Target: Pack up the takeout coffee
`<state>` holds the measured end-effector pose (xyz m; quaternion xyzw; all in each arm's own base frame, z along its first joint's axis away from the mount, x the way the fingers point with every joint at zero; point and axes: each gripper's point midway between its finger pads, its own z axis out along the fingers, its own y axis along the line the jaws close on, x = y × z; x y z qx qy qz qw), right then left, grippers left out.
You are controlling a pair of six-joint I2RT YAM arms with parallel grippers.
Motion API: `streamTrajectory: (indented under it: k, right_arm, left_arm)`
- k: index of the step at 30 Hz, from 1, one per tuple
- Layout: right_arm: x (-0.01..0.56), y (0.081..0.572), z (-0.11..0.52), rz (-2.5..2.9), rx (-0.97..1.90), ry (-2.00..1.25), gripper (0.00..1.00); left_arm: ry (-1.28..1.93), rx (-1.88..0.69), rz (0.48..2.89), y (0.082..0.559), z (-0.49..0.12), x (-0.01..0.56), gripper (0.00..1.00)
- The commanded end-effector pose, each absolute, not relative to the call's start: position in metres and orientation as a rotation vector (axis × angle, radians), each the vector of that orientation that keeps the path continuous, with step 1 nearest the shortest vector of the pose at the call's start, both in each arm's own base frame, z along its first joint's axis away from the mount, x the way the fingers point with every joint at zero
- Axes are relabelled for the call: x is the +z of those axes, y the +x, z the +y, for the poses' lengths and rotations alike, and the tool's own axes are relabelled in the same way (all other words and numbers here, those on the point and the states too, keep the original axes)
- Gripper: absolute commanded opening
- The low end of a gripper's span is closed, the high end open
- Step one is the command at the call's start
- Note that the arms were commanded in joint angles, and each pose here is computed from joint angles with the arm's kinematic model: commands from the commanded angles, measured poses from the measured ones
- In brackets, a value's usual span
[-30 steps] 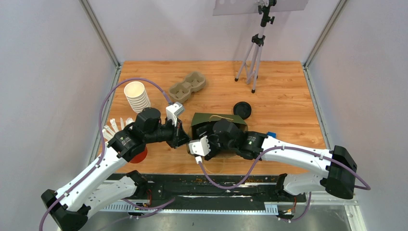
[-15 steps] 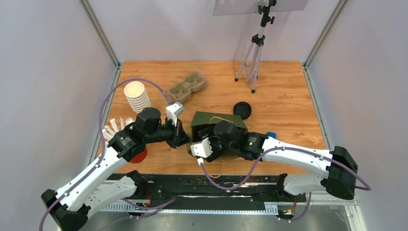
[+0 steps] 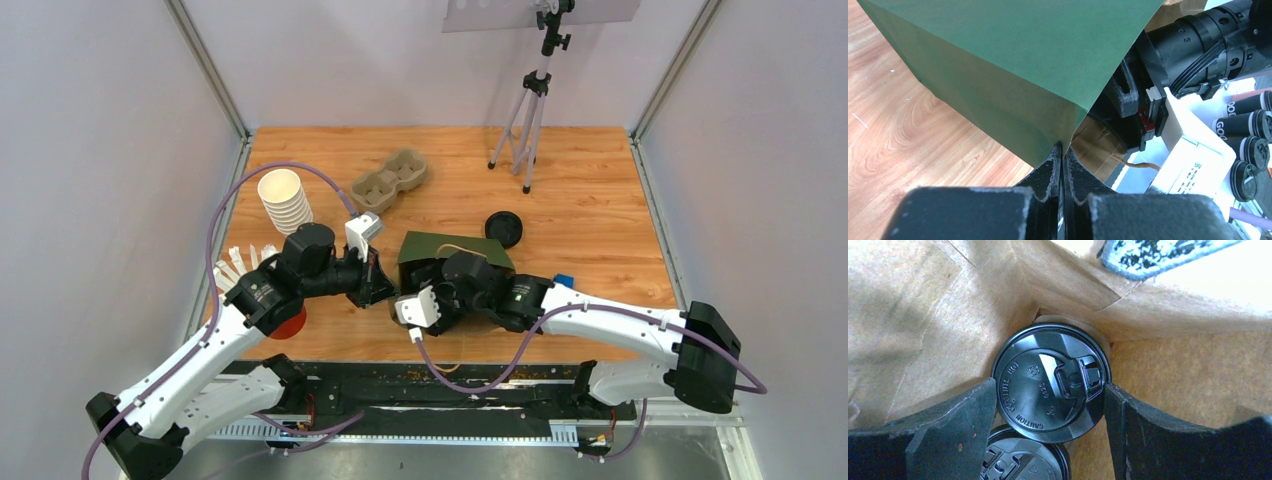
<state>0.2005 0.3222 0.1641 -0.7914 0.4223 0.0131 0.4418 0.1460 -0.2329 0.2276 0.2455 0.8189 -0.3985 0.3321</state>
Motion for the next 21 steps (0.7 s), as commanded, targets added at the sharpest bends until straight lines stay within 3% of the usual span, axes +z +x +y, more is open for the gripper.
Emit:
streamTrajectory:
  k: [1, 21]
  right_arm:
    - [0.173, 0.208, 0.332, 1.002, 0.018, -1.935, 0.71]
    - [0.157, 0.227, 0.329, 1.074, -0.053, -1.913, 0.71]
  left_arm:
    - [0.640, -1.103, 2.055, 0.149, -0.242, 0.255, 0.07]
    - [0.620, -1.127, 2.054, 0.151, -0.246, 0.260, 0.05]
